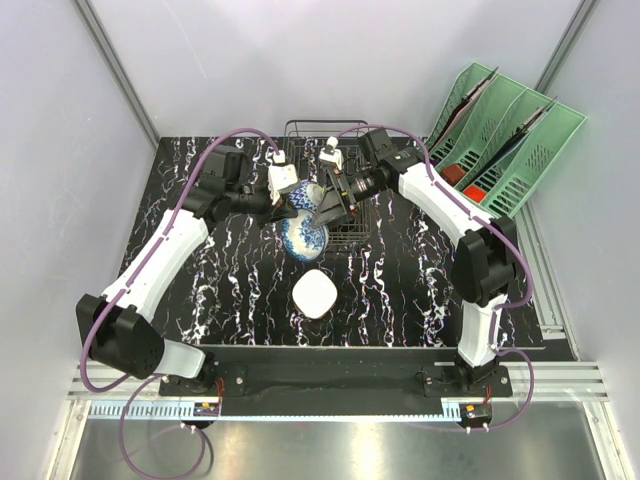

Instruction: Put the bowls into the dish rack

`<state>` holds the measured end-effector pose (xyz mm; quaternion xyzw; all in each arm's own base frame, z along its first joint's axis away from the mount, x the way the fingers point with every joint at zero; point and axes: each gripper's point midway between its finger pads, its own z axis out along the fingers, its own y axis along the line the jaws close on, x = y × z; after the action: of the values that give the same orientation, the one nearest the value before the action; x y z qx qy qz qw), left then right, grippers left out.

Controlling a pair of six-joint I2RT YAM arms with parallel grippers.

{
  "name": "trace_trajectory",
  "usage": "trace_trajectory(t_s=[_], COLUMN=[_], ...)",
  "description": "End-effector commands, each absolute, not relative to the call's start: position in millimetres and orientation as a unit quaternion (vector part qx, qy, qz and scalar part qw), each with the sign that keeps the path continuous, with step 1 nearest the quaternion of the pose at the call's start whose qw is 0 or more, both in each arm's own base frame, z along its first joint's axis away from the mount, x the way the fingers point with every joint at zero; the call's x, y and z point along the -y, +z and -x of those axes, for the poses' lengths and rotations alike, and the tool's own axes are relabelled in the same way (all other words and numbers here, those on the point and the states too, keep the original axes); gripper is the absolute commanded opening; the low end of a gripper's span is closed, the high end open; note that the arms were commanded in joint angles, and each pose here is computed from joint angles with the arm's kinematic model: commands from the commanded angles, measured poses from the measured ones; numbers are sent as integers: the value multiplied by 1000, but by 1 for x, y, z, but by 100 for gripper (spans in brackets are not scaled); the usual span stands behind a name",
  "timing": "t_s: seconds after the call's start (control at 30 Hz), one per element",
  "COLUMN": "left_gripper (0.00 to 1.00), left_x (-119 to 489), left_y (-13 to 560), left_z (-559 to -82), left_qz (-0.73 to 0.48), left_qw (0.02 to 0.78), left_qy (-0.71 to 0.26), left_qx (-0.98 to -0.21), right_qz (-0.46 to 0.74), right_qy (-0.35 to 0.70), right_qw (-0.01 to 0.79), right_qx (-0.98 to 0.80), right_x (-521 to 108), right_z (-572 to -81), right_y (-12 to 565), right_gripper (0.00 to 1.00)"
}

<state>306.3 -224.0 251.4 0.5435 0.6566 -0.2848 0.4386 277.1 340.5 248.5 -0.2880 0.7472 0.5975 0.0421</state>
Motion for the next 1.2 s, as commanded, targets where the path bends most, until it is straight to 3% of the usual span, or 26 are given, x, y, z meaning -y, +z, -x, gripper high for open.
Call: trace_trajectory(t_s=[0.0, 0.9, 0.97, 1.0, 1.17], left_gripper=[0, 0, 0, 0, 0], left_x=[231, 232, 232, 232, 232], left_y=[277, 283, 282, 281, 282], left_z=[-306, -322, -321, -321, -322], left_qz=[-552, -535, -535, -535, -534], left_qw=[478, 503, 503, 501, 503], left_qy=[-288, -256, -256, -257, -256], left_qx=[-620, -629, -629, -630, -630], right_qz=[302, 290, 291, 290, 293], right_qy=[612, 645, 649, 651, 661], right_qw=[55, 11, 7, 4, -4], right_qx=[-729, -707, -703, -701, -690], right_x=[-341, -340, -340, -340, -340], right_z=[-278, -269, -267, -266, -263], right_y=[266, 265, 266, 266, 269], right_gripper=[93, 86, 81, 70, 44])
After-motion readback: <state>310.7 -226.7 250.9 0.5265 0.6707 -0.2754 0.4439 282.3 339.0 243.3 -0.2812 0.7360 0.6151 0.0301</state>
